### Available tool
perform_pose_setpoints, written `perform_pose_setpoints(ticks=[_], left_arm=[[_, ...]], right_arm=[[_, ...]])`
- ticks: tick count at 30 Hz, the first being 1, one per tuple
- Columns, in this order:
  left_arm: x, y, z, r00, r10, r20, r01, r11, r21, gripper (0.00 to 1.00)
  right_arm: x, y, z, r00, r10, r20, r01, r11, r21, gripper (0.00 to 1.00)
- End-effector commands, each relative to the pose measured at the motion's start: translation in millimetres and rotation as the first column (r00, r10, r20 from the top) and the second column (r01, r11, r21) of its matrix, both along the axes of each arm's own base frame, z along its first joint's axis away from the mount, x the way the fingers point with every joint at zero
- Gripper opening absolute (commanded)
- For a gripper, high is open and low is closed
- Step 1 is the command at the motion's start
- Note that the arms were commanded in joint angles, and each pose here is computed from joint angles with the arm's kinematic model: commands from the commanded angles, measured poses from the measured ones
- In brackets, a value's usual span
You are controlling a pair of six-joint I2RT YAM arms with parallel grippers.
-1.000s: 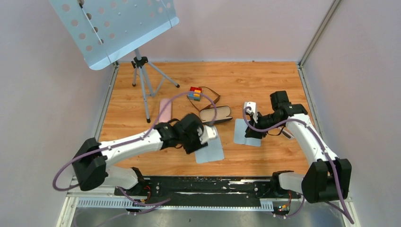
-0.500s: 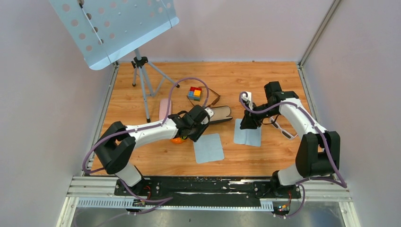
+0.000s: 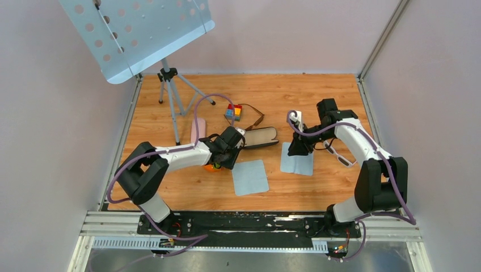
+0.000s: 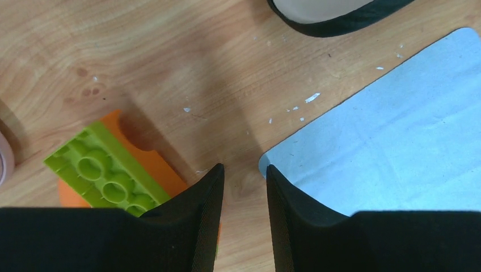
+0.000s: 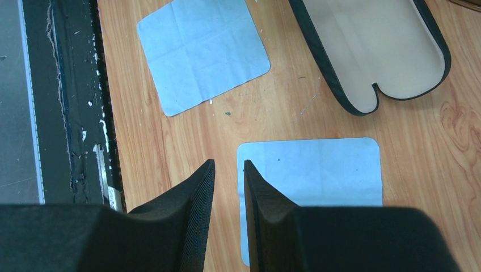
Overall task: Organize the sunglasses
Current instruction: Fold the glasses cleaning cloth at the center of the board.
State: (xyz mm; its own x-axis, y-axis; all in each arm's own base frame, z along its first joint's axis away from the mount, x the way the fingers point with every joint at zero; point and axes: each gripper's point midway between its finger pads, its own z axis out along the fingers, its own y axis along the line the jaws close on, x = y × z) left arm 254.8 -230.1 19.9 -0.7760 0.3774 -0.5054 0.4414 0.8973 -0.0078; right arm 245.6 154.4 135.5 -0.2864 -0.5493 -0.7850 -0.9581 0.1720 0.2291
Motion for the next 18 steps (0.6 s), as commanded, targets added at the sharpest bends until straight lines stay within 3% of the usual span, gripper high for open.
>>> perform_pose_setpoints(ticks=[1,12,18], left_arm=[[1.0,-9.1,-7.5,0.999,0.045,-0.030,-0.047,0.996,-0.072,0.38],[-1.9,-10.5,-19.3,0.997,0.037,-0.064,-0.041,0.997,-0.069,0.31],[-7.5,-0.9,-14.6,0.997,0.034,-0.072,-0.037,0.999,-0.035,0.32]], right_arm=[[-8.9,7.6,2.1,1.000,0.023,-0.019,-0.022,0.999,0.039,0.29],[-14.3,8.3,-4.7,0.999,0.039,-0.021,-0.039,0.999,0.021,0.29],[-14.6,9.7,-5.5,0.999,0.045,-0.019,-0.045,0.999,0.018,0.29]])
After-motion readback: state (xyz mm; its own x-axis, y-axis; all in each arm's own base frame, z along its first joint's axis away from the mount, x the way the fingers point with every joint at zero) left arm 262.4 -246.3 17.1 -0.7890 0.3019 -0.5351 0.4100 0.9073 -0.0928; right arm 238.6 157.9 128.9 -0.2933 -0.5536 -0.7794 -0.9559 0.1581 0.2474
